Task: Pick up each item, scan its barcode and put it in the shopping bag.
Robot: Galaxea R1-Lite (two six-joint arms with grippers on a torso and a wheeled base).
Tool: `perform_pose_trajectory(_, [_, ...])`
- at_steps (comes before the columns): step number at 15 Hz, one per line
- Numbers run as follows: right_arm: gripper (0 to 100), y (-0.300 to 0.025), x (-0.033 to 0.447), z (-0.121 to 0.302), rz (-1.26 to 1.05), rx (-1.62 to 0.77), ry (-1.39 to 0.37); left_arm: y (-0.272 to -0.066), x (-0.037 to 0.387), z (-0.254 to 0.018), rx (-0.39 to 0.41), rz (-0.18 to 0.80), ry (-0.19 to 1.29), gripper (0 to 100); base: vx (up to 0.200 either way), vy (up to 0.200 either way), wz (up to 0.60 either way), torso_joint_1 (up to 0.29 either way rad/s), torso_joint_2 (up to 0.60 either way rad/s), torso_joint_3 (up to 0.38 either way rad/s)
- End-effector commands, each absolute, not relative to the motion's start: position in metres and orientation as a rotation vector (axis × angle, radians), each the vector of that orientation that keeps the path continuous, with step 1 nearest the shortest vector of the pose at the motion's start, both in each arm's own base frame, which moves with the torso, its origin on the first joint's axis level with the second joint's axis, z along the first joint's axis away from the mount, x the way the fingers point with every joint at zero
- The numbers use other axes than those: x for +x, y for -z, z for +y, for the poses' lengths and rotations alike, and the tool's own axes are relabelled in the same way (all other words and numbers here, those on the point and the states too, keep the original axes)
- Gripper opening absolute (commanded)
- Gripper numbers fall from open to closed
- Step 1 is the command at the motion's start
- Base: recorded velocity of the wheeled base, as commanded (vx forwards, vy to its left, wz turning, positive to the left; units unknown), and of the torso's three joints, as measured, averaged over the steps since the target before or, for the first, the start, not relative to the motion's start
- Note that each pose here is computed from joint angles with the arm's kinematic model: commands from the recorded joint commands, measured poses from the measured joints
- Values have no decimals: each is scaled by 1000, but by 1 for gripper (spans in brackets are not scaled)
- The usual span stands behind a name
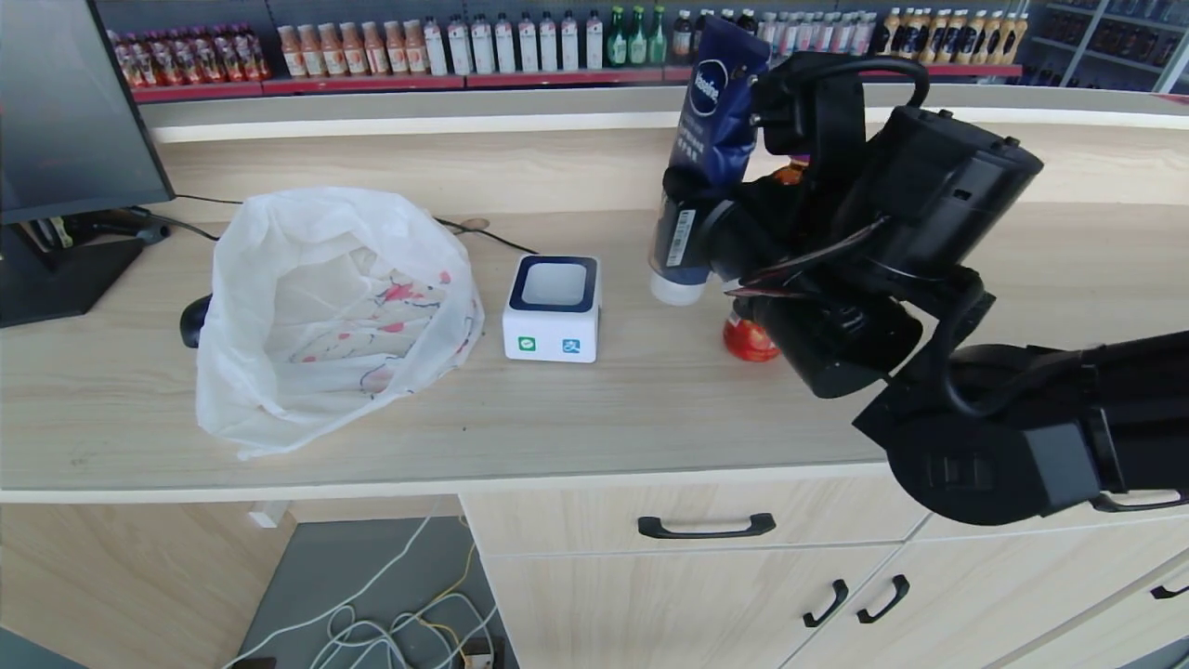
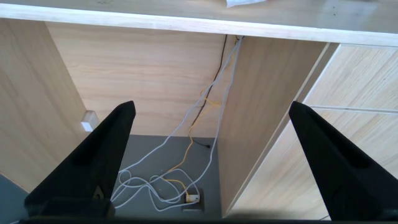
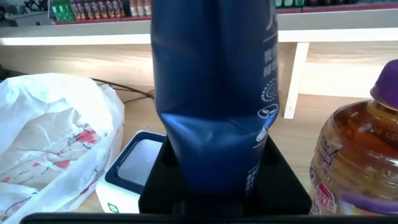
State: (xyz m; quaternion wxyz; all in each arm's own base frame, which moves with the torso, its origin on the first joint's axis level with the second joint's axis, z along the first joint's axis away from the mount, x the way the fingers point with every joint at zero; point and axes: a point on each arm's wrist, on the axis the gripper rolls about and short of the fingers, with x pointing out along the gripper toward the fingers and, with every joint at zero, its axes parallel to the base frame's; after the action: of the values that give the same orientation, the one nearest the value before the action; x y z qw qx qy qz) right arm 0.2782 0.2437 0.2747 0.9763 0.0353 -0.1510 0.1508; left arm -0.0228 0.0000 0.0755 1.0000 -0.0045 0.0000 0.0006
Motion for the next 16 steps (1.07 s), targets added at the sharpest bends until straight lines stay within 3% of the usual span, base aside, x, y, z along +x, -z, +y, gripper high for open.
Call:
perform_pose_trajectory(1, [0,-298,241,223,-346,99,-328,-75,-23,0,-9,0,-3,100,0,0,0,0,0,0])
perform_pose_trajectory(11, [0,-303,158,169,-367,59,-397,-75,-23,0,-9,0,-3,100,0,0,0,0,0,0])
perform_pose_trajectory(14, [0,-292,144,158,-358,-1,-411,-75,-23,0,-9,0,-3,100,0,0,0,0,0,0])
perform_pose_trajectory(16, [0,-269,124,162,-313,-68,-501,-75,-23,0,-9,0,-2,100,0,0,0,0,0,0])
